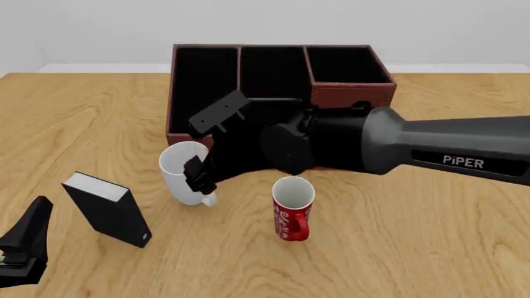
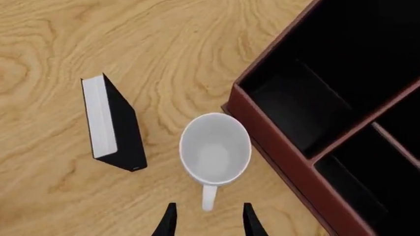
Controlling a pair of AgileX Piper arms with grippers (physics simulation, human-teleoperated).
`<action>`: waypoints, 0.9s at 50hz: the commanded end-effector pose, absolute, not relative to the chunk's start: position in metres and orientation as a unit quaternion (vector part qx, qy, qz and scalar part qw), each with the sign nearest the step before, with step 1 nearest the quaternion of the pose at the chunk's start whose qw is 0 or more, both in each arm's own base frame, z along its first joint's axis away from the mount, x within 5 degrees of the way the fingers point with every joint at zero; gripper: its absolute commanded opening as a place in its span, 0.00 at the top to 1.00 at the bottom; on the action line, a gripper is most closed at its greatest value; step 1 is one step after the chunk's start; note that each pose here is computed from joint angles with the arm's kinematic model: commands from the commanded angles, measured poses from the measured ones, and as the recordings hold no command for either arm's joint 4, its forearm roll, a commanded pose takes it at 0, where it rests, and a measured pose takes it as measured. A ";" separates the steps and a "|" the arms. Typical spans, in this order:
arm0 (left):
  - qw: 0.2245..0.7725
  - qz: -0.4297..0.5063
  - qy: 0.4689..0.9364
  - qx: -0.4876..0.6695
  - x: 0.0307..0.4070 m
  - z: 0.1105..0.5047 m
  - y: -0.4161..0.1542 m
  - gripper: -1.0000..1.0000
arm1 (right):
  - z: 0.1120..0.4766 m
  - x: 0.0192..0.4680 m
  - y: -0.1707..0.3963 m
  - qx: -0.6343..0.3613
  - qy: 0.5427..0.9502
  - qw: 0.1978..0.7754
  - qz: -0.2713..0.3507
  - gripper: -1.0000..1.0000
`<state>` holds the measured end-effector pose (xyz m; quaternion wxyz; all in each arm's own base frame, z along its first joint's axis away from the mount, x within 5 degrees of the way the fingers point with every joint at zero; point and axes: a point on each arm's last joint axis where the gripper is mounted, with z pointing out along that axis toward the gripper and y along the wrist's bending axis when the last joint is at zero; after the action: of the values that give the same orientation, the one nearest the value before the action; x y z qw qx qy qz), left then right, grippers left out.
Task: Pick up the white mug and place it to the right of the caddy.
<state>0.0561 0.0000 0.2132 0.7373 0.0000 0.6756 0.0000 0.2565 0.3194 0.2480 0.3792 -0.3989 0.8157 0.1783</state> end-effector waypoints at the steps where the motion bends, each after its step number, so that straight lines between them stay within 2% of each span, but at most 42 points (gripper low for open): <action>1: 0.737 0.000 0.676 0.000 0.056 0.213 0.000 0.00 | 0.230 0.260 0.323 -0.387 0.826 0.367 0.180 0.00; 28: 0.737 0.000 0.676 0.000 0.056 0.213 0.000 0.00 | 0.183 0.266 0.341 -0.368 0.851 0.328 0.179 0.00; 45: 0.737 0.000 0.676 0.000 0.056 0.213 0.000 0.00 | 0.168 0.268 0.342 -0.363 0.859 0.317 0.176 0.00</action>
<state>0.0561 0.0000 0.2132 0.7373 0.0000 0.6756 0.0000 0.2671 0.3410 0.1772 0.3236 -0.3666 0.8541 0.1772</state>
